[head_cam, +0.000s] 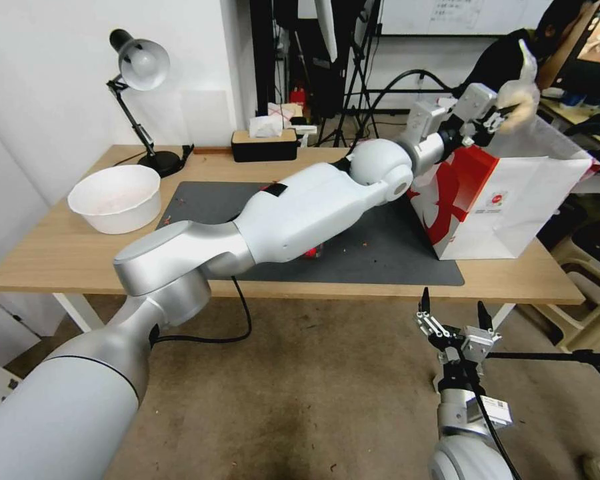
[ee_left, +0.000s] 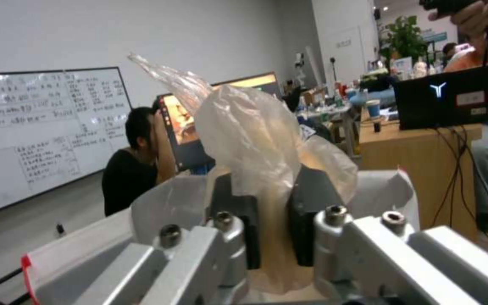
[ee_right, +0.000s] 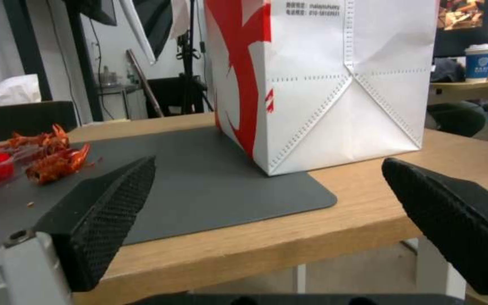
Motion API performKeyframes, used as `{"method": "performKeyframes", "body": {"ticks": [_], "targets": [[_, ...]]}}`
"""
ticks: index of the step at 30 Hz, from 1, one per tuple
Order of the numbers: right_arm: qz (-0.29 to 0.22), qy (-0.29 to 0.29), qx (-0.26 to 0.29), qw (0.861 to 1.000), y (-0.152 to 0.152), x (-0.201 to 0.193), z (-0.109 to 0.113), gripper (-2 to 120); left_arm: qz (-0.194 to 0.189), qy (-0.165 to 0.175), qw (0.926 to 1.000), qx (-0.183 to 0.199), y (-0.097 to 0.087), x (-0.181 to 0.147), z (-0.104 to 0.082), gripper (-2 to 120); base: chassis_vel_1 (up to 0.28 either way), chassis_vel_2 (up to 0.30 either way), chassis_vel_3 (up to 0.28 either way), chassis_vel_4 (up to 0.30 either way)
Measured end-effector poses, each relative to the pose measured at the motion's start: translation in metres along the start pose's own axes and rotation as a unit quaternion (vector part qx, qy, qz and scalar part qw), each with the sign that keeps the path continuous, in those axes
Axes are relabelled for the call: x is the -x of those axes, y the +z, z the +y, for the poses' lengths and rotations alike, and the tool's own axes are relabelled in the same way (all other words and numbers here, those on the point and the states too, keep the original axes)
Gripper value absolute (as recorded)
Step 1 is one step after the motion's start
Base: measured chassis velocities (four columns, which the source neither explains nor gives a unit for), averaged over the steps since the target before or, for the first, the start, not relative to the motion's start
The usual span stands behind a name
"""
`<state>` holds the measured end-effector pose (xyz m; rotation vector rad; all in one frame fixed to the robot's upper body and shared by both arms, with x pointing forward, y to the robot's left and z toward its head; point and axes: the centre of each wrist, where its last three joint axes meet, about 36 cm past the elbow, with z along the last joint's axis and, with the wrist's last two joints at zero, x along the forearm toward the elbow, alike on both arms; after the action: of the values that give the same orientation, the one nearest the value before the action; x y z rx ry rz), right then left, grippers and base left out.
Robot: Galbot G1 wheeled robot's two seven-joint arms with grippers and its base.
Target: Pick up the trash from the table and place it into the takeout bag.
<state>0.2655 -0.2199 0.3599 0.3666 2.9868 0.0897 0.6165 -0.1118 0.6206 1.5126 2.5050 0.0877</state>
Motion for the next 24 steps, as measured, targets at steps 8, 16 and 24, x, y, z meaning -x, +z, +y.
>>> {"method": "performKeyframes", "body": {"ticks": [8, 16, 24], "targets": [[0.000, 0.001, -0.001, 1.000, 0.0001, -0.0004, -0.0008, 100, 0.007, -0.005, 1.0000, 0.001, 0.0062, -0.0010, 0.0020, 39, 0.000, 0.000, 0.000, 0.000], [-0.001, 0.002, 0.001, 1.000, 0.0001, -0.0004, 0.0003, 100, 0.010, -0.010, 0.9999, -0.002, 0.0072, -0.0034, 0.0053, 68, 0.000, 0.000, 0.000, 0.000], [-0.001, 0.002, 0.002, 1.000, -0.0005, -0.0006, 0.0003, 100, 0.007, -0.013, 0.9999, -0.002, 0.0040, -0.0068, 0.0080, 96, 0.000, 0.000, 0.000, 0.000]]}}
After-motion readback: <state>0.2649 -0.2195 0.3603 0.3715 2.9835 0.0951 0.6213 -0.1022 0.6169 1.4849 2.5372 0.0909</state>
